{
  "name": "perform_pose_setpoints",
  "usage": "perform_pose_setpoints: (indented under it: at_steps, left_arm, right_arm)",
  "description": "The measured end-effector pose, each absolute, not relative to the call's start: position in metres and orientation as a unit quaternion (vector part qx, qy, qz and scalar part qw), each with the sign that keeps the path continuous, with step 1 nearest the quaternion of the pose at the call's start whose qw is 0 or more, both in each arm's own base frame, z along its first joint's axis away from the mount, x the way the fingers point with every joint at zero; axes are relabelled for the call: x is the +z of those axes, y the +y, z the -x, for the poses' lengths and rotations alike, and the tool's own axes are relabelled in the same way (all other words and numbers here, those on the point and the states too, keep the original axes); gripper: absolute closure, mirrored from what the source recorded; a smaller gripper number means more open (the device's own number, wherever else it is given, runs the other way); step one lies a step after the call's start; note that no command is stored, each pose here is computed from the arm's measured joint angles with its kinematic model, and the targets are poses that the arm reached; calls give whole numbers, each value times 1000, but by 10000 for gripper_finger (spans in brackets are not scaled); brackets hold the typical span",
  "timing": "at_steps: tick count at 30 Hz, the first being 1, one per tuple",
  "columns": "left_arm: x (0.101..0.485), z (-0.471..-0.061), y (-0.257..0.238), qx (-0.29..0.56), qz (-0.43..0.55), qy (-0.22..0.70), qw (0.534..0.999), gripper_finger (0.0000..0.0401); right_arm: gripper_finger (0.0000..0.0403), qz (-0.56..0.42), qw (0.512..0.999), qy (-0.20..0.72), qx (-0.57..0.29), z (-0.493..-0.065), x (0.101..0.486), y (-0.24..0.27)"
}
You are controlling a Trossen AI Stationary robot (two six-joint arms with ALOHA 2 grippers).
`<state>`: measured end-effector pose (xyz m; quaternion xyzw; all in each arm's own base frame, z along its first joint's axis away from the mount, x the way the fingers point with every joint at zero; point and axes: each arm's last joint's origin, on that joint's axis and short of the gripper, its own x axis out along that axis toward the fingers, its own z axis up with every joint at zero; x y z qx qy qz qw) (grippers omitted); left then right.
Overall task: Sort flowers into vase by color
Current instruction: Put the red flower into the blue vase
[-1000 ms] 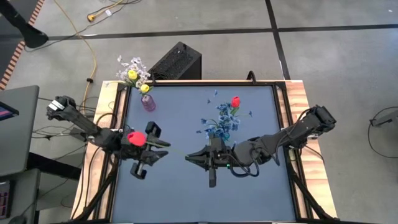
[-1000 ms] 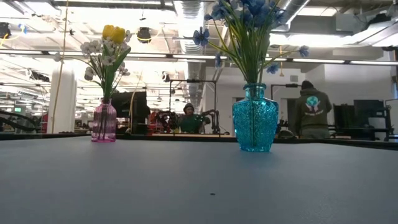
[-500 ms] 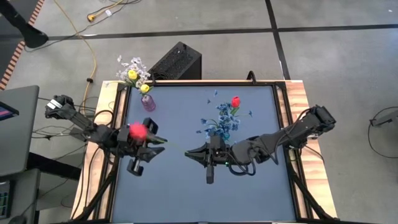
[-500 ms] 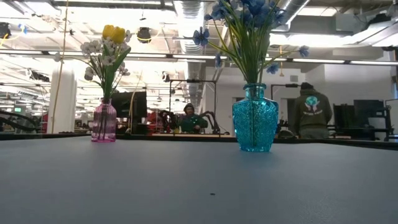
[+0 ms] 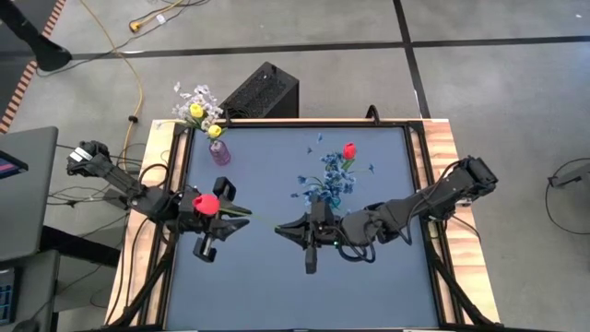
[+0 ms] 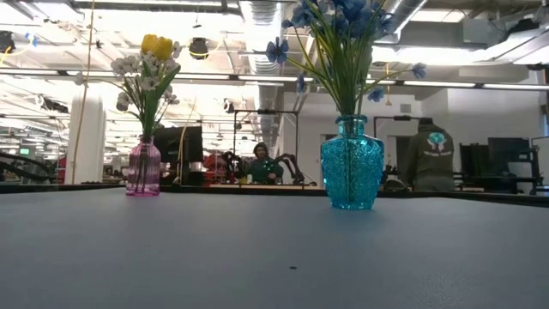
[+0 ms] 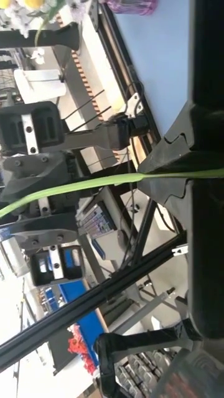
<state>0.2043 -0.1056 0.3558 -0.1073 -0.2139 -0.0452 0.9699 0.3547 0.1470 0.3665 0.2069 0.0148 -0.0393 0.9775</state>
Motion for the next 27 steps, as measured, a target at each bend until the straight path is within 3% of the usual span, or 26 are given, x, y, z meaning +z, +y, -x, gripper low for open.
perform_pose_setpoints:
  at_steps: [9,14,16,27]
  left_arm:
    - [355,-205,-105,-28,119,-209,970,329]
    - [355,-205,-104,-17,120,-208,971,372]
    - [355,-205,-104,-15,118,-207,971,393]
    - [356,-204,-103,-11,121,-208,971,401]
  right_arm:
    - [377,-206,977,21,-43,-355,365,145]
    - [370,-206,977,21,-41,-356,365,145]
    - [349,-207,978,23,-30,-356,365,146]
    - [205,-218,975,32,4,-355,366,146]
